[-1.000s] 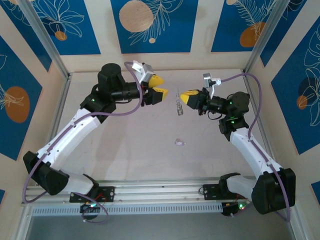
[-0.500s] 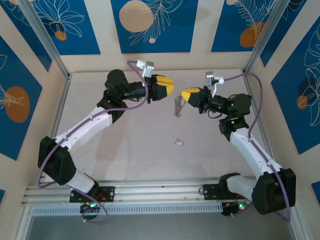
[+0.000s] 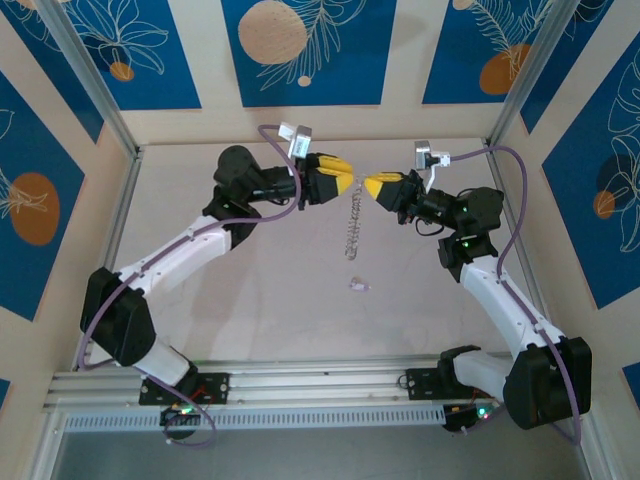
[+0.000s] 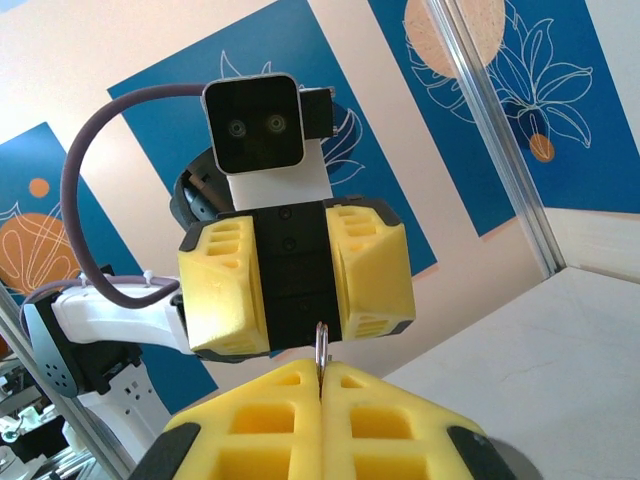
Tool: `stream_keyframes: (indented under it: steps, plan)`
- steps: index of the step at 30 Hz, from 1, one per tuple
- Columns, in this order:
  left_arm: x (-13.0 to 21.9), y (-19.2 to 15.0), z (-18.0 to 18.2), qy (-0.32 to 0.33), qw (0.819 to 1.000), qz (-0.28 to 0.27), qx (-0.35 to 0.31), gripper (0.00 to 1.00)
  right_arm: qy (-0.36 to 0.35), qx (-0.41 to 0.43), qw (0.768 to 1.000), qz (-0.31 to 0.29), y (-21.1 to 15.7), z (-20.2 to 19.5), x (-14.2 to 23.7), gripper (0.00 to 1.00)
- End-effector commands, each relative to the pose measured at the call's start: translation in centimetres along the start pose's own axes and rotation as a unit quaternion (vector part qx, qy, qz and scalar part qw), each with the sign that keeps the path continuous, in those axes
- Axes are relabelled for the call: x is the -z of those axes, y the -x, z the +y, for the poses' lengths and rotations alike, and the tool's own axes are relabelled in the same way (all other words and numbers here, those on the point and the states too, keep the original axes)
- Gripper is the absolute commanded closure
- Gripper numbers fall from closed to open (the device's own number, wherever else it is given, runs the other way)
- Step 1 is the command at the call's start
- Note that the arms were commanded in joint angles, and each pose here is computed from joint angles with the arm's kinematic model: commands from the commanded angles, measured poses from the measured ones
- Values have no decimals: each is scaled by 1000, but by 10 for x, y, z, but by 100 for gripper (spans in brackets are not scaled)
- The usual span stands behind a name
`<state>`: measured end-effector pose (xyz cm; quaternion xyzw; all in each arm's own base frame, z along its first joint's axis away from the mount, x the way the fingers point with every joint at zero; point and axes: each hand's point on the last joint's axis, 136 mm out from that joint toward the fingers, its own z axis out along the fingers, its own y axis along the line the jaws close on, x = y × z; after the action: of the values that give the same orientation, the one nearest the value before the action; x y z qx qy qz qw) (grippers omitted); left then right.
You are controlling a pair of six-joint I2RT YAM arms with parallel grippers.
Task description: Put the keys on the keyring
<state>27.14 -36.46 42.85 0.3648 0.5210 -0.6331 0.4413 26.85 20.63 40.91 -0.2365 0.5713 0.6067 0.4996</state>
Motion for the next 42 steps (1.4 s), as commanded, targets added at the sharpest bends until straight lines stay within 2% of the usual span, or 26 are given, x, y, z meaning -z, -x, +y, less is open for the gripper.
stream_keyframes:
  steps: [1, 20, 35, 42]
  plan:
    - [-5, -4, -7, -22, 1000, 2, -7, 69, 1, 23, 999, -26, 13, 9, 3, 100]
    - [-16, -11, -9, -35, 999, 8, -7, 84, 0, 23, 999, -27, 11, 9, 4, 100]
    - [-19, -6, -11, -41, 999, -2, -15, 86, 0, 20, 1000, -23, 8, 8, 4, 100]
    - [-19, -5, -12, -40, 999, -9, -20, 93, 0, 20, 1000, -22, 8, 8, 4, 100]
